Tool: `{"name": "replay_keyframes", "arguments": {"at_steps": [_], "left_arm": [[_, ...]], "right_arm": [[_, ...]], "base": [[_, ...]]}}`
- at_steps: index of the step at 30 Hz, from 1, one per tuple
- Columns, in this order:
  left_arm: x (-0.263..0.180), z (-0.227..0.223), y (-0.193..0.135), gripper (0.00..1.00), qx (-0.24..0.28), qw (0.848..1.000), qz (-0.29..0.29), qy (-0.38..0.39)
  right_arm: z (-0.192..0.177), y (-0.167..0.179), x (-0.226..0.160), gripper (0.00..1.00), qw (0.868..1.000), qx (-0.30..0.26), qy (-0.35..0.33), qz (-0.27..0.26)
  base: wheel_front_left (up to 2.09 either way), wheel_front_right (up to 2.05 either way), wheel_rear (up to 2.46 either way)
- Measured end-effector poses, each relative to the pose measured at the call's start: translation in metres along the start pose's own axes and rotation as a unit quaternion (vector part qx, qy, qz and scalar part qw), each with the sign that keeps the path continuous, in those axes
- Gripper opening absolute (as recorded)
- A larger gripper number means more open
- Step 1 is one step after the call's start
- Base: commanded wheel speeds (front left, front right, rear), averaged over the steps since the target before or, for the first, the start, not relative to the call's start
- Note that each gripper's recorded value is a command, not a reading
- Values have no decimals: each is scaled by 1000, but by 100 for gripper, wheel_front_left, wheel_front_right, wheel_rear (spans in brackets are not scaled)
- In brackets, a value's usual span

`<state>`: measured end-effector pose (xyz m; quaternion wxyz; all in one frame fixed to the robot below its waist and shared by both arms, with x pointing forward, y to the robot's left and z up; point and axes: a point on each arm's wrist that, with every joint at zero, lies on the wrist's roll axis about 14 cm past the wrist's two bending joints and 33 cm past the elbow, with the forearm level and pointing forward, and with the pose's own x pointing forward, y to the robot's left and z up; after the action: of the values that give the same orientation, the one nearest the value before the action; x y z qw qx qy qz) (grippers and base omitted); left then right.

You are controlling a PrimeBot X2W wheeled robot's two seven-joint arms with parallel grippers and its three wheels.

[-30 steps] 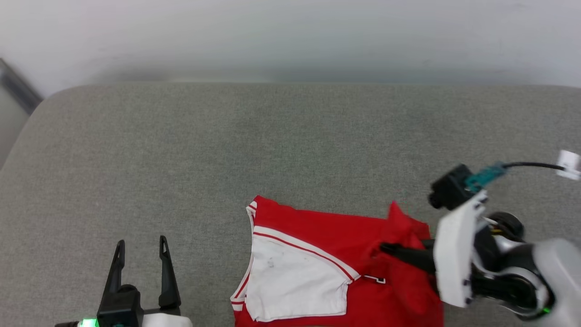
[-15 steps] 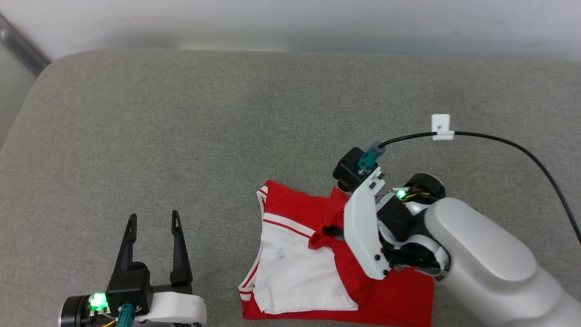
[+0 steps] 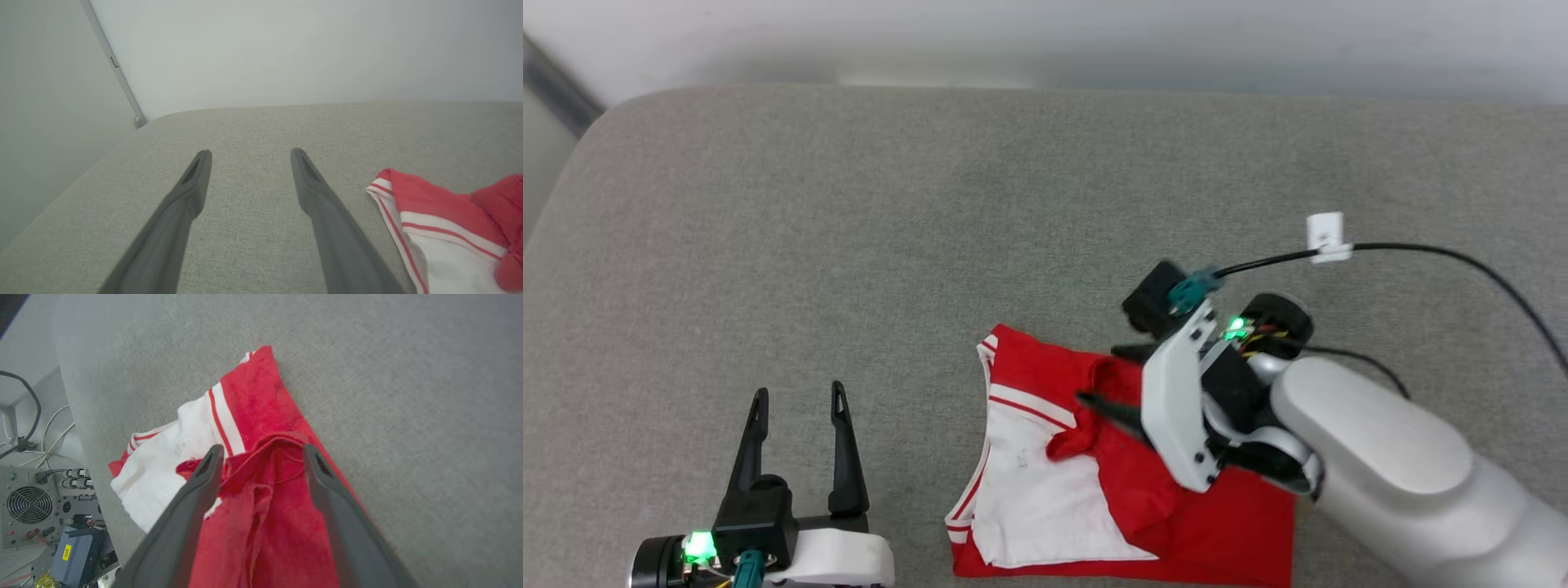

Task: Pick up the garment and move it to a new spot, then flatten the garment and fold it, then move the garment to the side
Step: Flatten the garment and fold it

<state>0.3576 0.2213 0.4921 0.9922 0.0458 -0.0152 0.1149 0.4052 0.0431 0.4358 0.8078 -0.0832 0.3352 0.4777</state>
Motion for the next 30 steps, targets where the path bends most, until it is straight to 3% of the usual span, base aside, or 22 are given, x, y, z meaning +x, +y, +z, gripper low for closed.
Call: {"name": "replay_keyframes", "arguments": {"at_steps": [4,7,11,18,27,30], "left_arm": [[-1,6,-4,100,-1,1000,-8,-9],[0,10,-10,100,-4,1000,-18,-16],[-1,14,-16,100,-8,999,-27,-23],[-4,19,-22,100,-13,999,-39,-30],[-10,20,-26,100,-16,998,-49,-31],[-11,23,-26,100,-17,998,-50,-36]], "right_arm": [[31,-26,-31,100,995,-15,-85,-44],[50,-53,-60,100,984,-39,-147,-96],[83,-91,-111,100,941,-63,-278,-184],[62,-124,-170,100,871,-55,-384,-301],[25,-121,-212,100,815,-10,-428,-391],[12,-111,-218,100,804,7,-435,-405]], "base": [[0,0,0],[0,0,0],[0,0,0],[0,0,0],[0,0,0],[0,0,0]]}}
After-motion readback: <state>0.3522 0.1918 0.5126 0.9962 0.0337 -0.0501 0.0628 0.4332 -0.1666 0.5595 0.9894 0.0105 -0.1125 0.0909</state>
